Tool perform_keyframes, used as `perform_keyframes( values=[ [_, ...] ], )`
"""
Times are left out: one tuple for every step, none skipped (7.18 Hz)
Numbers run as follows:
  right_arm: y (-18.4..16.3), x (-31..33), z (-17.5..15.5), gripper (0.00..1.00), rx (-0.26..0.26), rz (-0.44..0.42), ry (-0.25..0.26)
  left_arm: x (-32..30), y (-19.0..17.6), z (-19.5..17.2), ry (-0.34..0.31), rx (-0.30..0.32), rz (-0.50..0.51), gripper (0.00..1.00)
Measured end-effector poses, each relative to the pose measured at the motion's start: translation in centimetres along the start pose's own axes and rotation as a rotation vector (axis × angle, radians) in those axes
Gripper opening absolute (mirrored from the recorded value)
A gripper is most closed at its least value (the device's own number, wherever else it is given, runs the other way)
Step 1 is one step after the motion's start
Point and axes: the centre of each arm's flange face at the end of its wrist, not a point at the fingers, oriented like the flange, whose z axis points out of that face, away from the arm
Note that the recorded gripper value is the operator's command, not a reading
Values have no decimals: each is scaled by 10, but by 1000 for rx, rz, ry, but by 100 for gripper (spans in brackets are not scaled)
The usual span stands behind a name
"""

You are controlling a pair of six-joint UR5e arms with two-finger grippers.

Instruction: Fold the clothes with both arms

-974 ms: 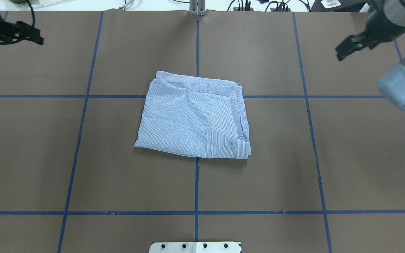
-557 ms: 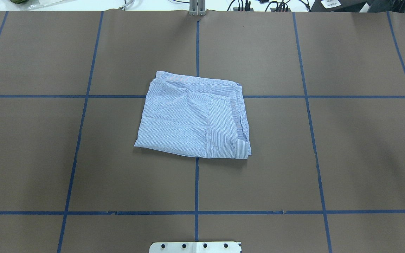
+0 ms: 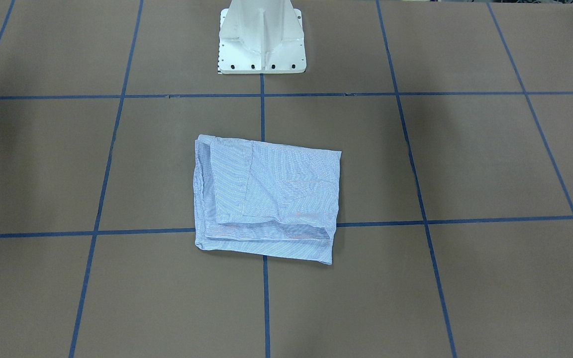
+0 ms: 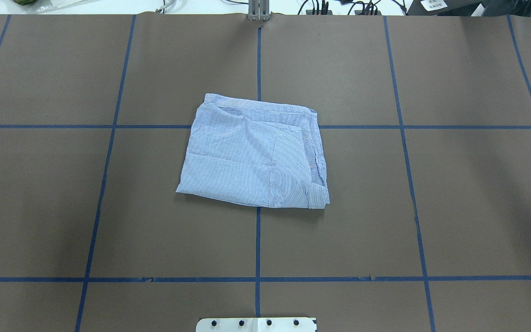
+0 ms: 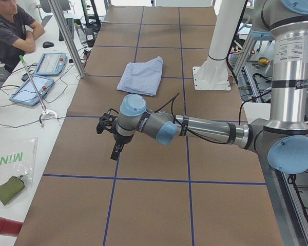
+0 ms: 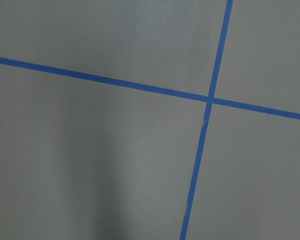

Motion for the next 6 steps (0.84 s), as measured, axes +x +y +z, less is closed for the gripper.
perform_keyframes(
  values=[
    [6,5,6,100,-13,12,-2,-26,11,-2,-14,35,-14,99],
    [17,14,17,100,-36,28,-3,-51,32,13,-24,28,-40,99],
    [25,22,27,100,-58,41,-2,-68,46,26,-30,11,-61,99],
    [29,27,31,100,-64,53,-3,-74,50,32,-34,1,-69,99],
    [28,30,28,100,-54,62,-7,-75,50,34,-34,-9,-75,99],
    [27,33,22,100,-39,73,-21,-73,46,37,-33,-33,-89,99]
  ],
)
